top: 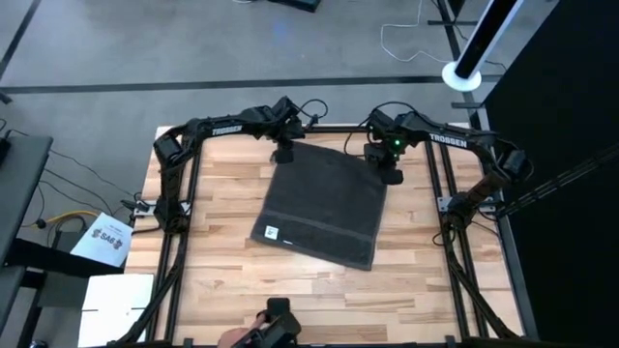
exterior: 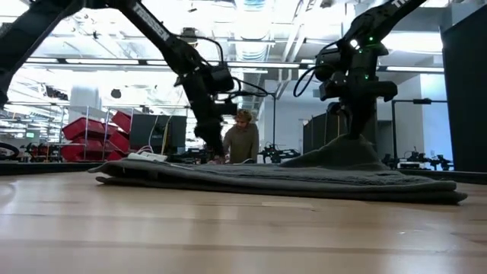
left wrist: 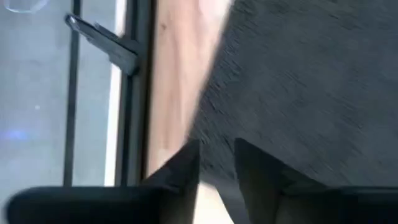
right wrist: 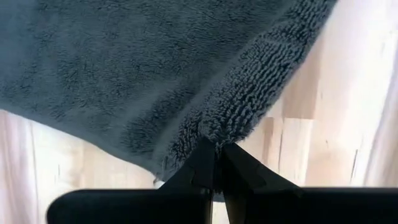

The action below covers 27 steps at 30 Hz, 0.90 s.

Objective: Roll towel
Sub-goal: Fold the black towel

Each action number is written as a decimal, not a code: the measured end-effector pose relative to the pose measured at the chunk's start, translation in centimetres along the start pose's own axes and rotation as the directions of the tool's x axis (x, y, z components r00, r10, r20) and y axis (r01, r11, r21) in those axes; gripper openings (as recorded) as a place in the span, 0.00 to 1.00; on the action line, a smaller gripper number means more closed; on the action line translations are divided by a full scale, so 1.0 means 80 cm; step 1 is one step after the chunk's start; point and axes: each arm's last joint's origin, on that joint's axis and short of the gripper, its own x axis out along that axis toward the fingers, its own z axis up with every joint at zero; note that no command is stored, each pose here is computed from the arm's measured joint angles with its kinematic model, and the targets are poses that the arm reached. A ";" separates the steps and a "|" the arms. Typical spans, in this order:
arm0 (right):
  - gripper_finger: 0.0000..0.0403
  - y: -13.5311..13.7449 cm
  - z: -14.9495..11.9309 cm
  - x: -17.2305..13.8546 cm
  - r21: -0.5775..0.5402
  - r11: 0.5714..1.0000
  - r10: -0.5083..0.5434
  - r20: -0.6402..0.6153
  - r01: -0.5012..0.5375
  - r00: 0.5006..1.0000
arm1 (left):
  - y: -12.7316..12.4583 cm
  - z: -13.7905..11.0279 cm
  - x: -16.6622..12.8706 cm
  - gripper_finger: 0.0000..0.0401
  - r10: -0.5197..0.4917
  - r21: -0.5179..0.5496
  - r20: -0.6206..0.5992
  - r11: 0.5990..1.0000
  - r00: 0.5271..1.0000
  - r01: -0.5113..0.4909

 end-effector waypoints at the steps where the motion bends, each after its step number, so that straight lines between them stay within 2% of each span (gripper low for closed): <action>1: 0.01 0.003 0.003 0.001 -0.012 1.000 0.004 -0.002 -0.004 1.000 | 0.001 0.001 0.007 0.33 0.004 -0.003 0.006 1.000 1.000 -0.004; 7: 0.01 0.025 0.017 0.004 -0.052 0.998 0.033 -0.012 -0.033 0.999 | 0.014 -0.002 0.050 0.54 -0.032 -0.020 -0.054 0.999 0.998 0.031; 10: 0.01 0.030 0.021 0.005 -0.047 0.998 0.037 -0.015 -0.038 0.999 | 0.026 -0.006 0.066 0.58 -0.093 -0.046 -0.112 0.995 0.989 0.089; 13: 0.01 0.031 0.021 0.005 -0.025 0.999 0.038 -0.015 -0.038 0.999 | 0.032 -0.010 0.078 0.57 -0.171 -0.058 -0.174 0.985 0.970 0.163; 15: 0.01 0.029 0.020 0.005 0.003 0.999 0.037 -0.016 -0.037 0.999 | 0.033 -0.009 0.080 0.52 -0.204 -0.041 -0.180 0.979 0.962 0.200; 17: 0.01 0.026 0.018 0.004 0.038 0.999 0.034 -0.015 -0.033 0.999 | 0.035 -0.009 0.076 0.43 -0.229 -0.033 -0.164 0.973 0.960 0.227; 21: 0.01 0.019 0.013 0.003 0.117 0.993 0.020 -0.014 -0.018 1.000 | 0.036 -0.004 0.065 0.10 -0.261 -0.023 -0.185 0.965 0.948 0.261; 22: 0.01 0.016 0.012 0.003 0.137 0.990 0.012 -0.013 -0.010 1.000 | 0.037 -0.003 0.062 0.05 -0.267 -0.037 -0.198 0.963 0.943 0.265; 25: 0.01 0.010 0.009 0.002 0.190 0.980 -0.049 -0.040 0.055 0.998 | 0.040 -0.001 0.050 0.02 -0.272 -0.069 -0.242 0.962 0.931 0.263; 27: 0.01 0.006 0.007 -0.002 0.209 0.970 -0.112 -0.060 0.123 0.992 | 0.042 0.004 0.033 0.01 -0.233 -0.065 -0.259 0.973 0.937 0.224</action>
